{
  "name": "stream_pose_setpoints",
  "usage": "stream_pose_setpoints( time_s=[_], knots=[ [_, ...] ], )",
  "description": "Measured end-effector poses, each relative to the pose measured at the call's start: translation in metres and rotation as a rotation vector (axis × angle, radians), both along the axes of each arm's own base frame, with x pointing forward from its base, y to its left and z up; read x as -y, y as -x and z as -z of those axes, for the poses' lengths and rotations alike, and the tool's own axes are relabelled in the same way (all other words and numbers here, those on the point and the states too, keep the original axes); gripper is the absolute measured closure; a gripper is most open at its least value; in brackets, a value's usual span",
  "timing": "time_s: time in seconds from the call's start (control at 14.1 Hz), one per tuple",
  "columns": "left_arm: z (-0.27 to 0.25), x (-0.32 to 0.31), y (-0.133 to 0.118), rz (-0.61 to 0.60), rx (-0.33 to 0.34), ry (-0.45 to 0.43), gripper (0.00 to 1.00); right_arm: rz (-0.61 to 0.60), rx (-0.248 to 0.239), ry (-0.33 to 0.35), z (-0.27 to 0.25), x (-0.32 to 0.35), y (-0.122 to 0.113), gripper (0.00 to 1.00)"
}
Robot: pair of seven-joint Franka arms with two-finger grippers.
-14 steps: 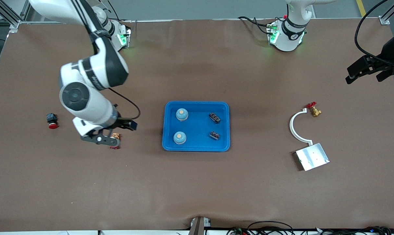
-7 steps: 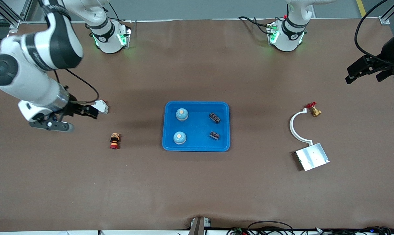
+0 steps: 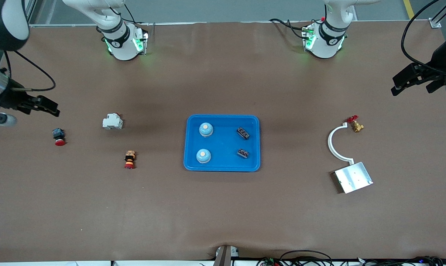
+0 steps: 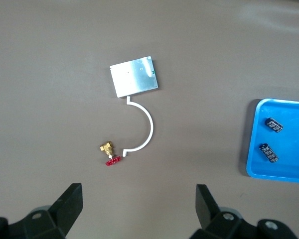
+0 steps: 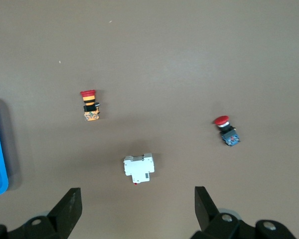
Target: Place electrolytic capacitor and blue bell in tray
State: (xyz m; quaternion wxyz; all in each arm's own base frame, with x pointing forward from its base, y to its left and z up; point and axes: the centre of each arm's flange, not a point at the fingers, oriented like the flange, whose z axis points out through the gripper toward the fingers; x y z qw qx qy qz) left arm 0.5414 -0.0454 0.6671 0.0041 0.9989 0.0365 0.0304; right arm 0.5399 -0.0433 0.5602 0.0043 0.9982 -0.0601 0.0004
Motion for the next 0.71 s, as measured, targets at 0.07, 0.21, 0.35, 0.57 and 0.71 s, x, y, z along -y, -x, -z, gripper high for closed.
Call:
stream_pose_setpoints(
  time_s=[0.07,0.21,0.35,0.57,0.71],
  knots=[
    [0.0,0.0,0.0,0.0,0.0,0.0,0.0,0.008,0.017,0.001,-0.01,0.004,0.008,0.0],
    [0.0,0.0,0.0,0.0,-0.001,0.0,0.0,0.011,0.046,0.002,-0.029,0.004,0.02,0.0],
    [0.0,0.0,0.0,0.0,0.0,0.0,0.0,0.01,0.047,-0.004,-0.044,-0.001,0.033,0.0],
    [0.0,0.001,0.0,0.003,0.001,0.0,0.0,0.007,0.047,-0.027,-0.057,-0.009,0.045,0.0],
    [-0.003,0.003,0.0,0.008,0.007,0.0,0.0,0.006,0.045,-0.033,-0.065,-0.011,0.053,0.0]
  ],
)
